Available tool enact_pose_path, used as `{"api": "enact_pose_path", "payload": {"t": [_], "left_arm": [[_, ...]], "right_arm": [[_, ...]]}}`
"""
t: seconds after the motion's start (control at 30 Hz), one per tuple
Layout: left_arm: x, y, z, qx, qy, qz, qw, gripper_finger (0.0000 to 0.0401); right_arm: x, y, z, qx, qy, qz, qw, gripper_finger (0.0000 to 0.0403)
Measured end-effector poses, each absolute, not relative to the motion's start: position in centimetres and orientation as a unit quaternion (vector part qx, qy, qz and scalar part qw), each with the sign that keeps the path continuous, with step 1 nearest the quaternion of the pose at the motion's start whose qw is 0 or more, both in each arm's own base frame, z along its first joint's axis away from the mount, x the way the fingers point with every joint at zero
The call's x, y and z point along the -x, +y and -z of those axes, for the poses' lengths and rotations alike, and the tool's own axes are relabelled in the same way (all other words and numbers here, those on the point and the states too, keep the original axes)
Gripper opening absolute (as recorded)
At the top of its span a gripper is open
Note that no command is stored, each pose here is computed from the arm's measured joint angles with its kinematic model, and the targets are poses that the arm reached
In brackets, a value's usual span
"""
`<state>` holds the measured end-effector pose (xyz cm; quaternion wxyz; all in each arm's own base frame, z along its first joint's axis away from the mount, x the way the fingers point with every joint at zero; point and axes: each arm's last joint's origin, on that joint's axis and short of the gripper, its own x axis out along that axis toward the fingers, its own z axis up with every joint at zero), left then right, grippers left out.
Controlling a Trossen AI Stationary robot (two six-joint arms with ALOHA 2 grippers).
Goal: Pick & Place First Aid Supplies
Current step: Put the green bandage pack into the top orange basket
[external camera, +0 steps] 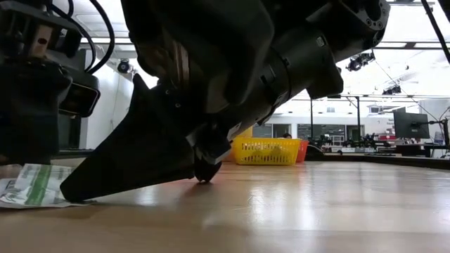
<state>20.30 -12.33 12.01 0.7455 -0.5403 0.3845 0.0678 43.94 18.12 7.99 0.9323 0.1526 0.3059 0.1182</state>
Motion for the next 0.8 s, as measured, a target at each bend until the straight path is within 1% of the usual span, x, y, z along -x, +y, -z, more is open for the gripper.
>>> {"api": "enact_pose_path", "payload": {"t": [0.13,0.8], "left_arm": [[-20.3,-12.5,-12.0,0.556,0.402,-0.056,0.726,0.0117],[-20.6,-12.5,-12.4,0.571,0.369,-0.060,0.731,0.0117]], "right_arm": [[-44.2,17.6,-8.0,-0.155,0.301,-0.113,0.934,0.0000],[-44.9,15.8,-7.9,-0.161,0.292,-0.097,0.938,0.0000]]}}
